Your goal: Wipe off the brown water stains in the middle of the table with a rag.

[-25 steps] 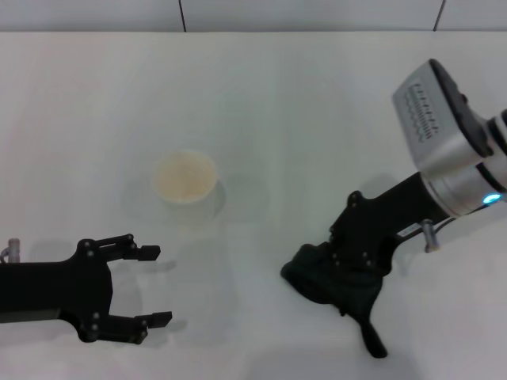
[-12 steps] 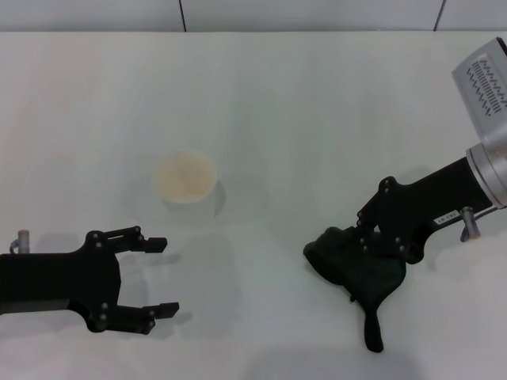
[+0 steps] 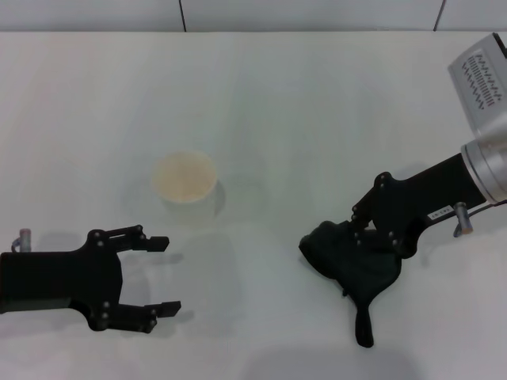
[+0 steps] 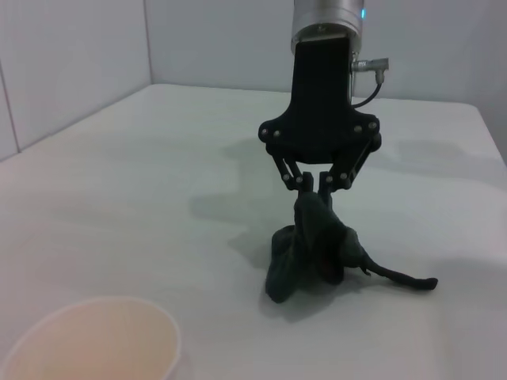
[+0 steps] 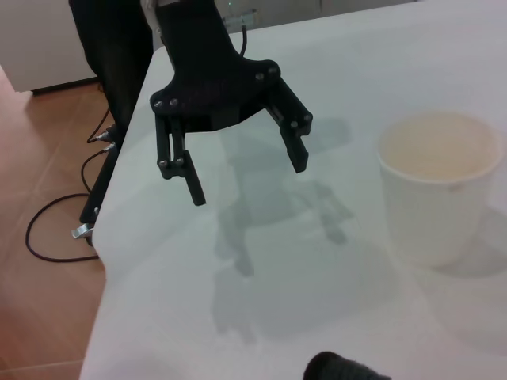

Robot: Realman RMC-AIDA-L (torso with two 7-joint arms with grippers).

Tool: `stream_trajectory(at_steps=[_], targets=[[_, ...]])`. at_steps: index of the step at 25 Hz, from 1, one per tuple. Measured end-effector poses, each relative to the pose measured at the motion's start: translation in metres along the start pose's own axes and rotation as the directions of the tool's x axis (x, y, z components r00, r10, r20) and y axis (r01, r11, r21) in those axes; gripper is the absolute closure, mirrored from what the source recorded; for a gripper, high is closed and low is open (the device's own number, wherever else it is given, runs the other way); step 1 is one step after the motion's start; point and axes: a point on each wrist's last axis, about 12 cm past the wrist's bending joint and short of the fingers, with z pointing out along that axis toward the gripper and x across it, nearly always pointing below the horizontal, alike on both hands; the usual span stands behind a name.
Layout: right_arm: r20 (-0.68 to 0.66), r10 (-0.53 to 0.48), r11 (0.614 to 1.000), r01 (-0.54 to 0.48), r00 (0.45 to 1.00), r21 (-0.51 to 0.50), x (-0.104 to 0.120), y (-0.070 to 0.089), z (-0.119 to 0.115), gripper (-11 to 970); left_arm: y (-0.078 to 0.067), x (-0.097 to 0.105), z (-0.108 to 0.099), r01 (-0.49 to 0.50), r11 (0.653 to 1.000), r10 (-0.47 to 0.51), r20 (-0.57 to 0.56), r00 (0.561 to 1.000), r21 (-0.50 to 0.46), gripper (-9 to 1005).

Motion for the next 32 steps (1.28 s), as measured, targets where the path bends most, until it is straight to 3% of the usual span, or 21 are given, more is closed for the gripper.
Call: stream_trajectory(at_steps=[4,9,18,23,32], targets=[[0.015,0.005,1.000,-0.005,1.000,-0.015,-0.006,-0.001,0.005,882,0.001,-0.001,0.001,0.000,1.000,0.000,0.002,1.000,-0.001,108],[0.026,0.019,0.999,-0.018,0.999,-0.035,-0.013,-0.003,0.009,797,0.001,-0.002,0.001,-0.005,1.000,0.005,0.010,1.000,-0.007,108],[0.105,-0.012,1.000,0.013,0.994,-0.015,-0.025,-0.004,-0.008,376,0.003,-0.002,-0.003,0.003,1.000,-0.002,0.017,1.000,-0.022,108],[0.149,-0.024,1.000,0.023,0.988,0.012,-0.022,-0.006,-0.021,292,0.003,-0.002,-0.004,0.005,1.000,-0.004,0.022,1.000,-0.027,108],[0.233,-0.008,0.996,-0.012,0.972,0.085,0.000,-0.005,-0.047,293,0.003,0.000,-0.007,0.010,0.999,-0.009,0.036,0.999,-0.043,108]])
